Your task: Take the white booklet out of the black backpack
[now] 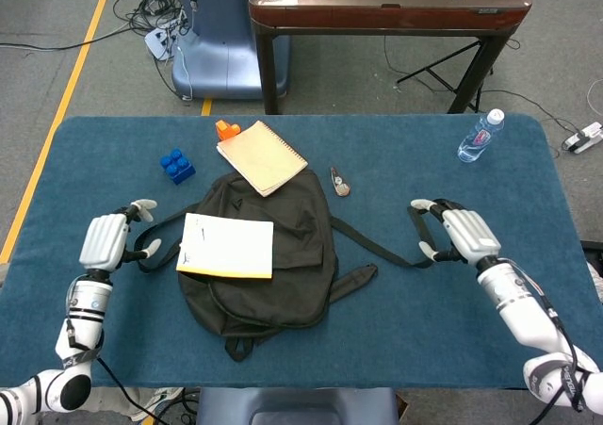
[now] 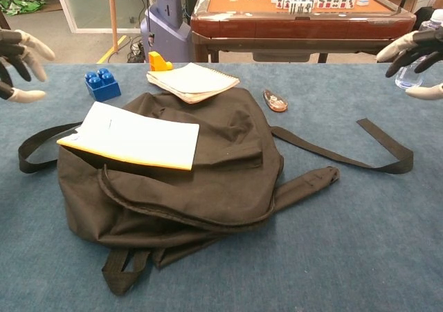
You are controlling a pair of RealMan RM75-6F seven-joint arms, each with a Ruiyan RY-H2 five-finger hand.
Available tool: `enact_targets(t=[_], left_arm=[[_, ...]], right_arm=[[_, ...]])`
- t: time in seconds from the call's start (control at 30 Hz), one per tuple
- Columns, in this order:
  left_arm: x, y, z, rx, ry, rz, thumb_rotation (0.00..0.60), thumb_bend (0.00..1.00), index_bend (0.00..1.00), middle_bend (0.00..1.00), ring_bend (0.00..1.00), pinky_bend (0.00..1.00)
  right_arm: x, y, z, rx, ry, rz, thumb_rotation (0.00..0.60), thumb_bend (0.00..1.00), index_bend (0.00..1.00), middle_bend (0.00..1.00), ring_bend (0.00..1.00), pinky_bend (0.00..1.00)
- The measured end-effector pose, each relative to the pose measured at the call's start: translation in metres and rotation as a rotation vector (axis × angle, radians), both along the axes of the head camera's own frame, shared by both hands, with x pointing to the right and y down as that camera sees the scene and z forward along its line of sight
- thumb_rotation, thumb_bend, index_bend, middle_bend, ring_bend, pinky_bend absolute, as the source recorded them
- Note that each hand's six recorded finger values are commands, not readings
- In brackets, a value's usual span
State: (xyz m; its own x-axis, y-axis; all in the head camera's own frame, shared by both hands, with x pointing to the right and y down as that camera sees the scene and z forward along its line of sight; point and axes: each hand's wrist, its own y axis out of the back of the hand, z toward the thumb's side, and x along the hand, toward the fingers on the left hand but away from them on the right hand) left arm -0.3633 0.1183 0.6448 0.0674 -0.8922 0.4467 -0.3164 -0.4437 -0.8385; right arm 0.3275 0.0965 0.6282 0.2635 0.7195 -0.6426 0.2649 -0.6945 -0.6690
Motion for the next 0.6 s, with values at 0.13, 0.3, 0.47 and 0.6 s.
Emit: enact_targets(t=[0.13, 0.3, 0.47, 0.6], left_arm=[[-0.031, 0.013, -0.01, -0.001, -0.108, -0.019, 0.6, 0.27, 0.37, 0.42, 0.38, 0.45], [-0.059, 0.038, -0.025, -0.006, -0.199, -0.053, 0.6, 0.27, 0.38, 0.42, 0.38, 0.45], [-0.07, 0.06, -0.041, -0.012, -0.218, -0.068, 0.6, 0.27, 0.38, 0.42, 0.38, 0.45], [-0.07, 0.074, -0.056, 0.01, -0.213, -0.061, 0.6, 0.27, 0.38, 0.42, 0.38, 0.44]], right_arm=[[0.021, 0.015, -0.011, 0.068, 0.025, 0.015, 0.6, 0.34, 0.25, 0.32, 0.19, 0.18], [0.049, 0.044, -0.027, 0.127, 0.052, 0.062, 0.6, 0.34, 0.28, 0.33, 0.21, 0.19], [0.074, 0.076, -0.041, 0.158, 0.103, 0.114, 0.6, 0.34, 0.3, 0.34, 0.22, 0.19], [0.086, 0.093, -0.051, 0.175, 0.13, 0.149, 0.6, 0.34, 0.31, 0.34, 0.22, 0.19]])
